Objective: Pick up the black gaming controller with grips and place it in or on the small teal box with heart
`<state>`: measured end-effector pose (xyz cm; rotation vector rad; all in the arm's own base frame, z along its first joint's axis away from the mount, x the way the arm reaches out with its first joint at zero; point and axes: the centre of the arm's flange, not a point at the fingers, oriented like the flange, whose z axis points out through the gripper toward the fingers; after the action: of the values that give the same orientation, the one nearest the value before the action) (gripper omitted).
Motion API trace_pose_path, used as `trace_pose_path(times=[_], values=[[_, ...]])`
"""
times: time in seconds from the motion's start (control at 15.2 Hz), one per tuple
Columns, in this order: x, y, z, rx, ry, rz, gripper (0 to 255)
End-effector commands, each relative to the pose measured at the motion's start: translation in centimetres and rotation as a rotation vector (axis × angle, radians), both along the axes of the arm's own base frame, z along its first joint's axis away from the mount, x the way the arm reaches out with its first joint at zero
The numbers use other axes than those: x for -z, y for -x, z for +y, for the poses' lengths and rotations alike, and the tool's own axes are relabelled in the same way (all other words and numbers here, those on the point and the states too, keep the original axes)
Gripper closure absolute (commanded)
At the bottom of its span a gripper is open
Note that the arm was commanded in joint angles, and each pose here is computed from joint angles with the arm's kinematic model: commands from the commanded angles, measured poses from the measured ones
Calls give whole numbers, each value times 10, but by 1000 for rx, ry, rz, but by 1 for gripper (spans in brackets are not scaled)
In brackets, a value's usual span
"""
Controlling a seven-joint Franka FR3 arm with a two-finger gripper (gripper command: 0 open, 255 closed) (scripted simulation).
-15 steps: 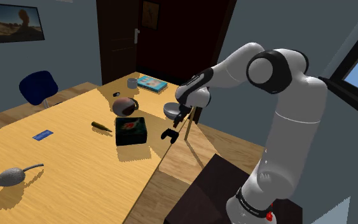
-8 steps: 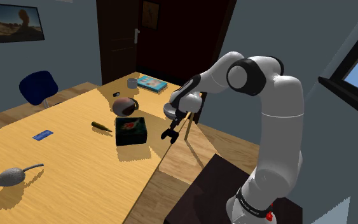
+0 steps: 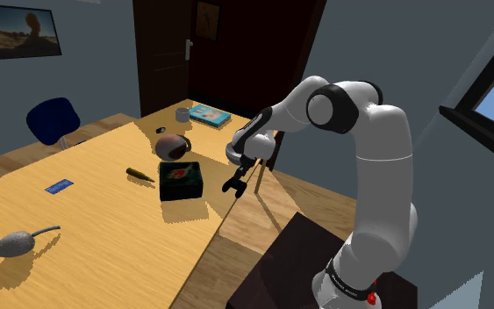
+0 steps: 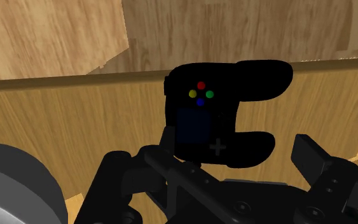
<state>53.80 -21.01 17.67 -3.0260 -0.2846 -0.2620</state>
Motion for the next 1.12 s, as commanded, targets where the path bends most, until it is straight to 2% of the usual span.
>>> trace_pose_path(times=[0.0,0.2,0.26,0.86,0.92,1.06], values=[[0,0,0,0,0,0,0],[0,0,0,0,0,0,0],[0,0,0,0,0,0,255],[0,0,0,0,0,0,255],[0,0,0,0,0,0,0],[-13,-25,-23,-24,-65,42,0]])
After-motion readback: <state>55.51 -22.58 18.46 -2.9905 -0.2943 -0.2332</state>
